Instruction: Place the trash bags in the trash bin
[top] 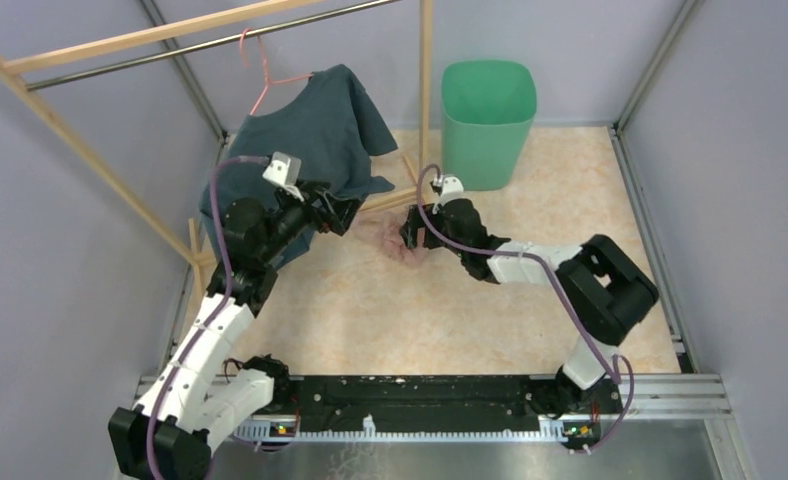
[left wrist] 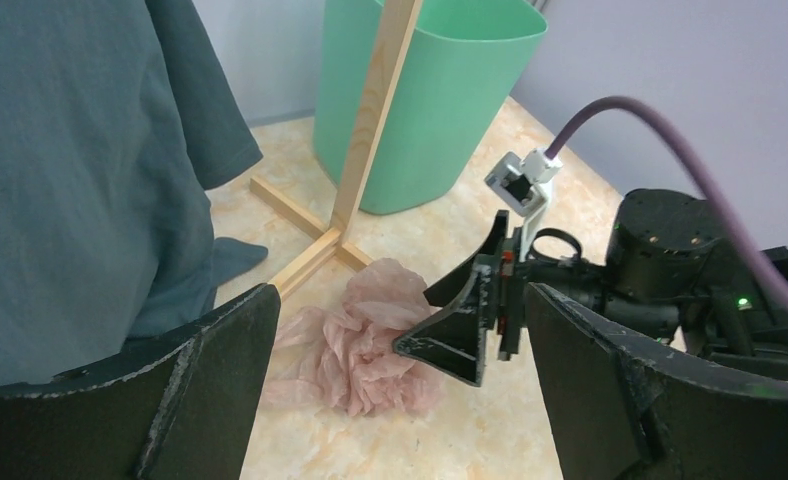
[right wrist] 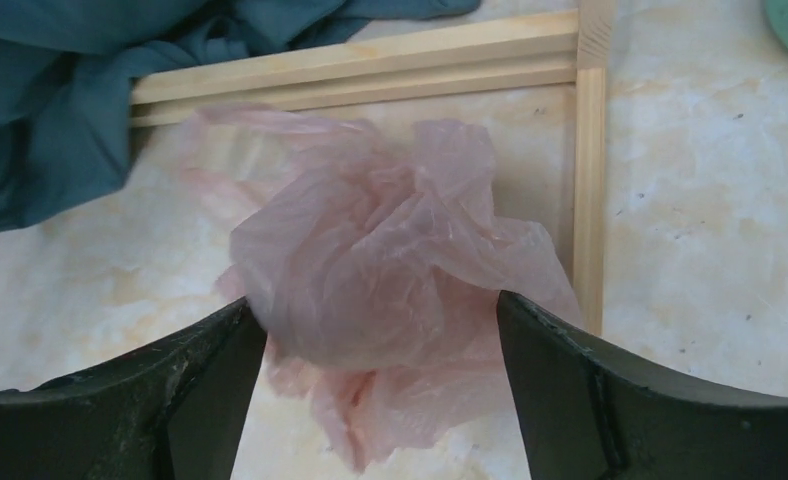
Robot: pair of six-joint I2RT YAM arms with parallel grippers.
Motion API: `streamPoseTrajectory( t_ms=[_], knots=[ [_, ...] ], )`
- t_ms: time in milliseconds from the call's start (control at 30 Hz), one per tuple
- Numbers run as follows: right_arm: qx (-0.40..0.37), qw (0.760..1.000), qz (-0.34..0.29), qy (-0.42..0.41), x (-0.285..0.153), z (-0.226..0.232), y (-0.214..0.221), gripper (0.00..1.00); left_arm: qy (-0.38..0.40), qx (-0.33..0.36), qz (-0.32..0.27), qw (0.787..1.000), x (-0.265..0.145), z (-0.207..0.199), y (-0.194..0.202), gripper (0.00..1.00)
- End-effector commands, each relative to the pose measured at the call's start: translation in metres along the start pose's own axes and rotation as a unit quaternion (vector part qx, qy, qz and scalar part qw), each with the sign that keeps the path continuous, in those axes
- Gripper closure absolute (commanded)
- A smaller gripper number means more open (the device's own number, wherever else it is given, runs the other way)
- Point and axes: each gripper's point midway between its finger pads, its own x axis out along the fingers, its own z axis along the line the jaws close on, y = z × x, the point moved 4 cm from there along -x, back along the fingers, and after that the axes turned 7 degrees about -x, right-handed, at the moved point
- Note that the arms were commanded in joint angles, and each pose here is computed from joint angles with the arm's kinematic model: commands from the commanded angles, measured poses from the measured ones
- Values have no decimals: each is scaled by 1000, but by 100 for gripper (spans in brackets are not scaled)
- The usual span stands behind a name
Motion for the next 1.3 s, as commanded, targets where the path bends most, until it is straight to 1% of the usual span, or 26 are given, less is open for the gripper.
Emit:
streamPoseTrajectory(
  t_ms=[0, 33, 100, 133, 233, 300, 333, 433, 500, 533, 600, 667, 767, 867, 933, 1033, 1100, 1167, 1267],
  knots=[
    [-50, 997, -49, 37, 24, -2, -9, 21, 11, 15, 2, 1000, 9, 0, -6, 1],
    [-49, 997, -53, 41, 24, -5, -6, 28, 9, 12, 9, 1000, 11, 2, -3, 1],
    [-43, 995, -78, 34, 19, -5, -7, 55, 7, 4, 26, 1000, 17, 6, 5, 1],
    [-44, 995, -87, 21, 13, -4, -4, 65, 7, 0, 35, 999, 20, 8, 10, 1],
    [-59, 991, -122, -20, -5, 4, -9, 85, 6, -13, 63, 998, 28, 15, 24, 1],
    [-73, 988, -130, -38, -16, 7, -12, 93, 5, -23, 82, 996, 34, 18, 34, 1],
    [-84, 987, -132, -48, -21, 9, -14, 95, 4, -26, 91, 995, 37, 20, 39, 1],
    [-103, 982, -141, -67, -37, 9, -16, 98, -4, -46, 121, 992, 49, 20, 58, 1],
    [-109, 981, -148, -65, -45, 6, -17, 98, -25, -106, 151, 983, 59, 16, 66, 1],
    [-109, 980, -152, -64, -49, 5, -17, 99, -22, -130, 165, 977, 65, 13, 67, 1],
    [-102, 980, -164, -54, -55, -2, -21, 99, -20, -164, 192, 967, 77, 9, 71, 1],
    [-95, 979, -175, -46, -60, -9, -24, 100, -37, -168, 211, 962, 88, 14, 75, 1],
    [-85, 978, -185, -40, -65, -19, -26, 100, -69, -154, 240, 956, 96, 32, 98, 1],
    [-92, 975, -192, -63, -68, -16, -27, 100, -69, -154, 265, 949, 100, 43, 122, 1],
    [-97, 974, -192, -68, -67, -16, -27, 100, -65, -157, 279, 945, 101, 47, 128, 1],
    [-102, 974, -189, -69, -65, -16, -28, 100, -65, -166, 276, 945, 99, 52, 116, 1],
    [-105, 974, -187, -72, -63, -14, -29, 100, -83, -162, 256, 949, 92, 61, 104, 1],
    [-107, 974, -185, -77, -62, -13, -29, 100, -81, -165, 234, 955, 83, 63, 94, 1],
    [-109, 973, -188, -82, -63, -11, -29, 100, -85, -165, 225, 957, 77, 67, 88, 1]
  ],
)
